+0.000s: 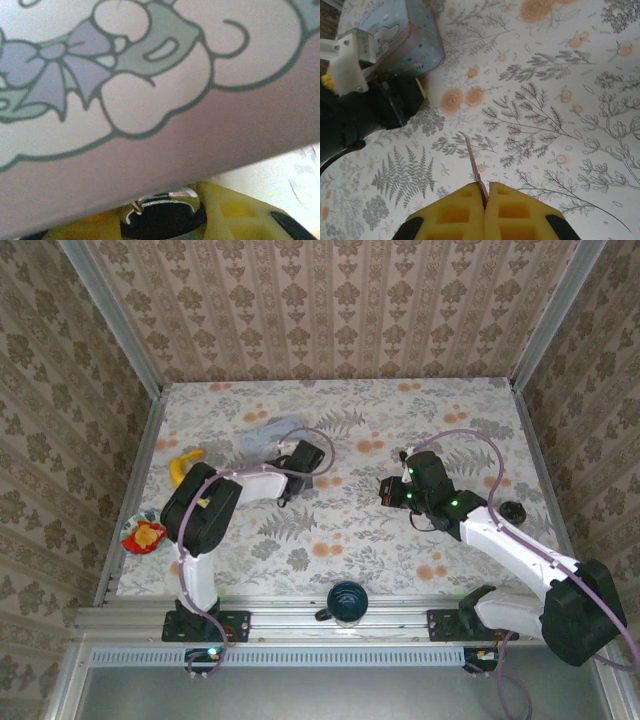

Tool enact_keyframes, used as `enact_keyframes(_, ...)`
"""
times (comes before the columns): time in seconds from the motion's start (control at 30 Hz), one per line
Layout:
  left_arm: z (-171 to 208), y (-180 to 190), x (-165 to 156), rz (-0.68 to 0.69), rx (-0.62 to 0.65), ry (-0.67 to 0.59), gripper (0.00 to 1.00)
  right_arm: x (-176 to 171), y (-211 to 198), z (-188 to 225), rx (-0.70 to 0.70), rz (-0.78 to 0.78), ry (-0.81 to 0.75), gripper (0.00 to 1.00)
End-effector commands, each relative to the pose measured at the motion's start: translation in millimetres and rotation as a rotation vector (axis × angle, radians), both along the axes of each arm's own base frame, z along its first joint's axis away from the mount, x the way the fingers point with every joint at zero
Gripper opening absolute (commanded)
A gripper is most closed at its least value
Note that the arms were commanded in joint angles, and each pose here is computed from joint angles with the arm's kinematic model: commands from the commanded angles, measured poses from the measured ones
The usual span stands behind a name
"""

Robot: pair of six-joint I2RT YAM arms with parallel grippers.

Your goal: Unlock the padlock with the key

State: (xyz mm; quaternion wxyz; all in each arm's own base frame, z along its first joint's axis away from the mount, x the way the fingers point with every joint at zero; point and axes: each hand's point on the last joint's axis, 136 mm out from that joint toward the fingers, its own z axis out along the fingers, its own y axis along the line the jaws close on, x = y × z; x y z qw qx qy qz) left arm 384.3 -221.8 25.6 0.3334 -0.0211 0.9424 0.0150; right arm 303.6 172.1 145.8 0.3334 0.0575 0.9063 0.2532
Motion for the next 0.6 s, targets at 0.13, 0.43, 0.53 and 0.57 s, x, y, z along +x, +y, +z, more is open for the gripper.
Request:
enact_keyframes(0.13, 10, -22, -59, -0.048, -0.05, 0.024, 0.07, -9, -11, -4, -0.009, -0.03, -0.003, 0.0)
enact_keyframes(0.43, 9, -32, -93, -0.041, -0.074, 0.018, 0.17, -16, -14, -13, 0.006, -0.045, 0.021, 0.0)
enact_keyframes(0.53, 7, -30, -95, -0.03, -0.071, 0.023, 0.27, -17, -15, -14, 0.004, -0.047, 0.025, 0.0)
enact_keyframes(0.57, 8, -28, -95, -0.026, -0.065, 0.018, 0.32, -18, -15, -14, 0.002, -0.047, 0.026, 0.0)
